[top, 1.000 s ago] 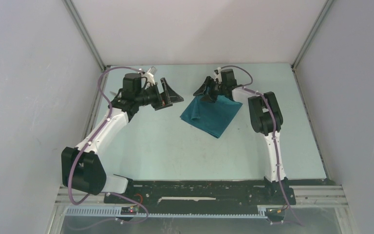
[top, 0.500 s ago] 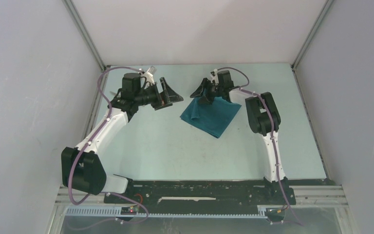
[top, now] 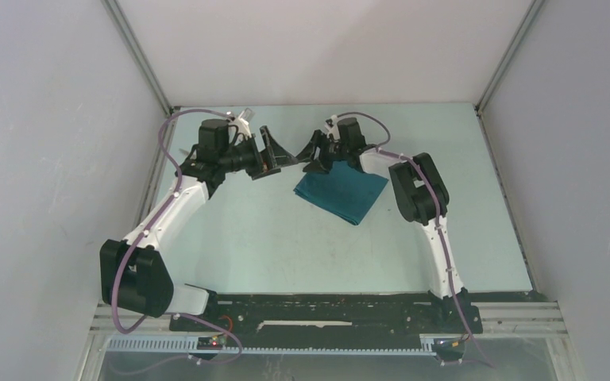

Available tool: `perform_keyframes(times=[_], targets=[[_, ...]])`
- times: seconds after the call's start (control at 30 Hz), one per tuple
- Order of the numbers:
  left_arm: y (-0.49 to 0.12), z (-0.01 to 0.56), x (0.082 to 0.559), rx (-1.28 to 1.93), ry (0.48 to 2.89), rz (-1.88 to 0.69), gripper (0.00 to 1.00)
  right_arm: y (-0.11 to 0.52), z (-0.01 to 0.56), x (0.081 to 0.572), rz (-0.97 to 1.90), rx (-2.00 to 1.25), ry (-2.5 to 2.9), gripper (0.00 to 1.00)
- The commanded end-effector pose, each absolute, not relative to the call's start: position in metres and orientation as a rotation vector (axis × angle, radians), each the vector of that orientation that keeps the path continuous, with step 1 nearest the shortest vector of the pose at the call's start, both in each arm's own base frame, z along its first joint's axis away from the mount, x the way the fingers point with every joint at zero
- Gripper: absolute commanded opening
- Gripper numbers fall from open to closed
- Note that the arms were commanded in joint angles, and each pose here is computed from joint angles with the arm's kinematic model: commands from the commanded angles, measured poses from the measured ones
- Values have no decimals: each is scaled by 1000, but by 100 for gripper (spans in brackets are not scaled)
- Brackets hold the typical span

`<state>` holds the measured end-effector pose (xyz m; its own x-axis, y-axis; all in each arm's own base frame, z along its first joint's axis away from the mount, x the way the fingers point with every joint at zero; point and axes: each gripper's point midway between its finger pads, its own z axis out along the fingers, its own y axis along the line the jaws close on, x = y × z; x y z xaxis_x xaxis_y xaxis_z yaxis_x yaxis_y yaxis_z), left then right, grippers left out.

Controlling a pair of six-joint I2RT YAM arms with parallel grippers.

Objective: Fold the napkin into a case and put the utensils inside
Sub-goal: Smooth out the square-folded napkin at the center of the board.

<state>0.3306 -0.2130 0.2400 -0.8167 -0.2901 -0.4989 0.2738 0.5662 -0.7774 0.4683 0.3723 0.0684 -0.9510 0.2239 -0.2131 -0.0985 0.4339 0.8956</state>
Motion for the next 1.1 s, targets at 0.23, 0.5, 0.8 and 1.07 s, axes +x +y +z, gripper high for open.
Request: perform_keyframes(times=[0.23,0.5,0.8,1.07], targets=[[-211,245,331,1,2171,-1248,100,286,124,390,1042,4,2579,71],[-195,190,359,-98,2329,-1020,99,199,99,323,613,279,2710,72],[-216,132,408,-204,2504,-851,83,180,65,295,926,847,2630,71],[-211,81,441,-242,2605,-670,64,192,33,306,1002,873,2581,61]])
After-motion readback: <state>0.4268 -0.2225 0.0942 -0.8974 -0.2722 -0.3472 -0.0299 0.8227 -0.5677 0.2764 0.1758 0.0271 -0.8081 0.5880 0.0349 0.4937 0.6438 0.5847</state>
